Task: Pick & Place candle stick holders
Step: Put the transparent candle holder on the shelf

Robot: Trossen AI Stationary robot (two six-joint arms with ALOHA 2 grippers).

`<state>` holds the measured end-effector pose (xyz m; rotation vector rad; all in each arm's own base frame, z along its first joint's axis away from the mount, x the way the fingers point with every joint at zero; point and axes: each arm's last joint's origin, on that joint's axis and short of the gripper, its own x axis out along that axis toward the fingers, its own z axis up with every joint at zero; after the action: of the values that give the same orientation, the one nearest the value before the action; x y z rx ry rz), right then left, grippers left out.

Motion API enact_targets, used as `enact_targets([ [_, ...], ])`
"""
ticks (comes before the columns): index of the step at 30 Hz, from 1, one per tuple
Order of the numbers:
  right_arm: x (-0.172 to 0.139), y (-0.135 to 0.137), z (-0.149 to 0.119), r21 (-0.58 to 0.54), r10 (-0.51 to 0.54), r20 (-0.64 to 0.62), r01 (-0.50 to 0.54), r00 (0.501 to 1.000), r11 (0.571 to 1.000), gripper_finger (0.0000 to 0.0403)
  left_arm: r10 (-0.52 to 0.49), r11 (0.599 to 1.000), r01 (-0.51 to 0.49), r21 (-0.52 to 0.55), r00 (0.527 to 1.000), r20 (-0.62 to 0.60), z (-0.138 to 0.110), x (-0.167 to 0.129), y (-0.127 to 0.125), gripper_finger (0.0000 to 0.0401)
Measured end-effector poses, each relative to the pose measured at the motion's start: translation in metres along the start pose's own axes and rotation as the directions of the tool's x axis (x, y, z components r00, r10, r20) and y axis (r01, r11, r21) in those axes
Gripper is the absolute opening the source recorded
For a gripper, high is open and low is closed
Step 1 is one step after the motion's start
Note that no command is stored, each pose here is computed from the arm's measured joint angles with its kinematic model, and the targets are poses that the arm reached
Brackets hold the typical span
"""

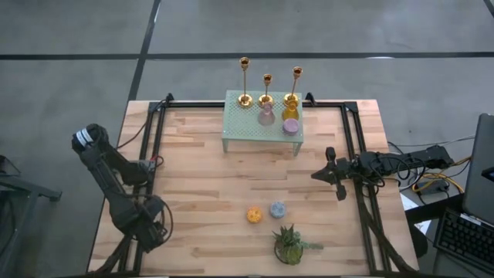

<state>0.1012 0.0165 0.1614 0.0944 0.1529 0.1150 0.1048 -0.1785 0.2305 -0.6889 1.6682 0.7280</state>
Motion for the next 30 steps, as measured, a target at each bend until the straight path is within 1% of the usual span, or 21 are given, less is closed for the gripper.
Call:
enact_targets([
  [3,0.0,0.0,0.0,0.0,0.0,0.0,0.0,1.0,1.0,0.0018,0.002,1.0,-0.002,-0.002,1.0,-0.016,0.0,0.011,0.001,0.0273],
  [5,0.0,0.0,0.0,0.0,0.0,0.0,0.0,1.0,1.0,0.0018,-0.021,1.0,0.021,0.018,1.0,-0.01,0.001,0.015,-0.001,0.0272],
  [8,0.0,0.0,0.0,0.0,0.0,0.0,0.0,1.0,1.0,0.0018,-0.052,0.998,0.051,0.044,0.998,0.022,0.002,0.016,-0.003,0.0264],
  [10,0.0,0.0,0.0,0.0,0.0,0.0,0.0,1.0,1.0,0.0018,-0.047,0.998,0.047,0.041,0.999,0.02,0.002,0.017,-0.003,0.0255],
  [14,0.0,0.0,0.0,0.0,-0.001,0.0,0.001,1.0,1.0,0.0018,-0.028,0.999,0.028,0.043,1.0,-0.01,0.002,0.019,-0.001,0.022],
  [18,0.0,0.0,0.0,0.0,-0.001,0.0,0.001,1.0,1.0,0.0018,-0.035,0.998,0.034,0.059,0.999,0.013,0.003,0.019,-0.001,0.0174],
  [19,0.0,0.0,0.0,0.0,0.0,0.0,0.0,1.0,1.0,0.0018,-0.037,0.997,0.036,0.067,0.999,0.023,0.003,0.019,-0.001,0.017],
  [23,0.0,0.0,0.0,0.0,0.0,0.0,0.0,1.0,1.0,0.0018,-0.079,0.994,0.071,0.079,0.991,0.105,0.005,0.016,-0.002,0.017],
  [26,0.0,0.0,0.0,0.0,0.0,0.0,0.0,1.0,1.0,0.0018,-0.093,0.993,0.082,0.082,0.985,0.146,0.008,0.015,-0.003,0.017],
  [30,0.0,0.0,0.0,0.0,-0.001,0.0,0.001,1.0,1.0,0.0018,-0.119,0.989,0.097,0.108,0.968,0.222,0.015,0.014,-0.005,0.0183],
])
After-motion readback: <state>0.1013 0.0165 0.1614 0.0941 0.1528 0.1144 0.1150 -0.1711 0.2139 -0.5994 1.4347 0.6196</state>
